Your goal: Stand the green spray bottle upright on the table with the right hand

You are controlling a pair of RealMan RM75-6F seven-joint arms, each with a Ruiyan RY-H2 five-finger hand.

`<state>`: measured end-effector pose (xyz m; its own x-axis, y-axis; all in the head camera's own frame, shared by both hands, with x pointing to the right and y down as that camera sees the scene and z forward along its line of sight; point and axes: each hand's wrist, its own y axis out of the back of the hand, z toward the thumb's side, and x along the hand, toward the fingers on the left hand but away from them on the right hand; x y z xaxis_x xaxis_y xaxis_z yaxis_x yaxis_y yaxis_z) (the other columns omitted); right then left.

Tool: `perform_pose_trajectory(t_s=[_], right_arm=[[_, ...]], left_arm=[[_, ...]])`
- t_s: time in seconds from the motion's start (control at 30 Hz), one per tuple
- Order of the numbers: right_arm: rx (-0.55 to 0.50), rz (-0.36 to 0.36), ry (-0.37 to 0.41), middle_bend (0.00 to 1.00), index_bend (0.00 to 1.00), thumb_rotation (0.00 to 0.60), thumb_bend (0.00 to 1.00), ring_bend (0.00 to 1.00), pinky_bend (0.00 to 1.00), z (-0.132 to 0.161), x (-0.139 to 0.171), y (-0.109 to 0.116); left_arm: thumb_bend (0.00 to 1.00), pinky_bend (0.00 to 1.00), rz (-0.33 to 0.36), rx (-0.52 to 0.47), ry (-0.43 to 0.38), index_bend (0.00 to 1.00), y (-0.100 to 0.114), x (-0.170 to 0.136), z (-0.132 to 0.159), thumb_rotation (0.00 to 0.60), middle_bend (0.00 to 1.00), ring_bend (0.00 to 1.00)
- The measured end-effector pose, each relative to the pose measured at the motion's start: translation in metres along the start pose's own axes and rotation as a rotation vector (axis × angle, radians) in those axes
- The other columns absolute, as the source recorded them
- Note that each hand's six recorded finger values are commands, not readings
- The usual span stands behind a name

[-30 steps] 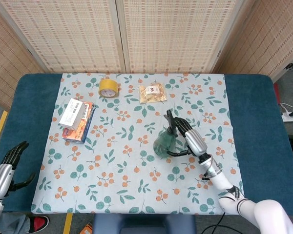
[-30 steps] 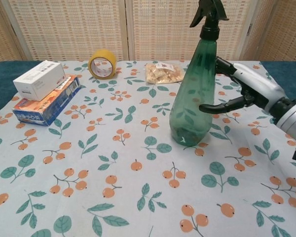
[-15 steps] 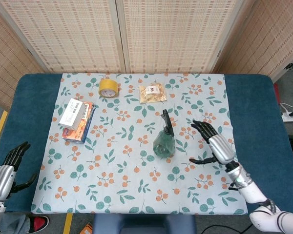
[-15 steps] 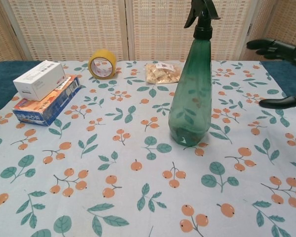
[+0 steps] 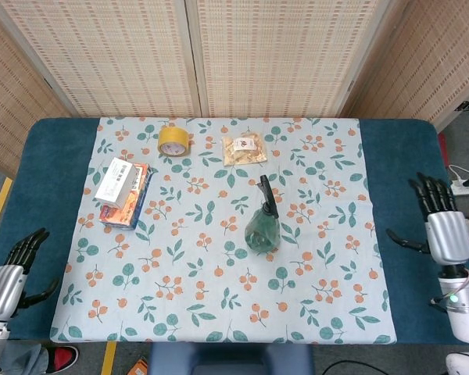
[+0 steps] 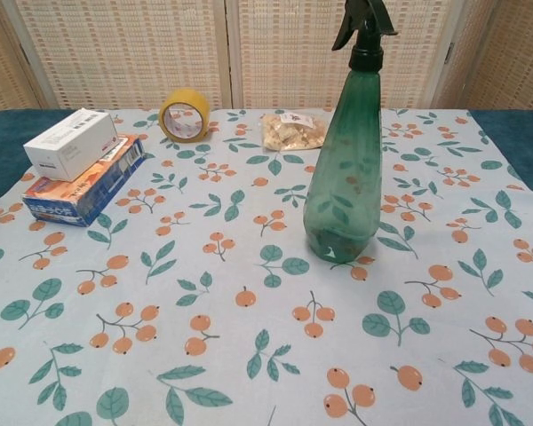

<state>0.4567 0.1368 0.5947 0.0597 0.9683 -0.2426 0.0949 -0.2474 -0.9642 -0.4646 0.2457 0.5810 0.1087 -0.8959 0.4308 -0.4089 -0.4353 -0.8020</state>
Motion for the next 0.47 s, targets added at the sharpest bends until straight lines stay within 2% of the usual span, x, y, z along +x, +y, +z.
perform_pose_trajectory(t_s=[0.13, 0.23, 0.33, 0.47], right_arm=[[0.204, 0.139, -0.172, 0.01, 0.00, 0.600, 0.06, 0.00, 0.00, -0.032, 0.011, -0.009], [0.288, 0.189, -0.214, 0.01, 0.00, 0.600, 0.00, 0.00, 0.00, -0.042, 0.017, -0.008], [0.297, 0.189, -0.217, 0.01, 0.00, 0.600, 0.00, 0.00, 0.00, -0.045, 0.021, -0.004], [0.198, 0.171, -0.202, 0.01, 0.00, 0.600, 0.00, 0.00, 0.00, -0.045, 0.025, 0.000]], left_arm=[[0.30, 0.05, -0.003, 0.002, 0.002, 0.00, -0.001, 0.001, 0.000, 0.600, 0.00, 0.00], [0.30, 0.05, 0.001, 0.004, -0.002, 0.00, 0.000, 0.001, 0.000, 0.600, 0.00, 0.00], [0.30, 0.05, 0.004, 0.014, -0.008, 0.00, 0.001, 0.000, 0.001, 0.600, 0.00, 0.00], [0.30, 0.05, -0.002, 0.032, 0.000, 0.00, -0.001, 0.000, 0.000, 0.600, 0.00, 0.00]])
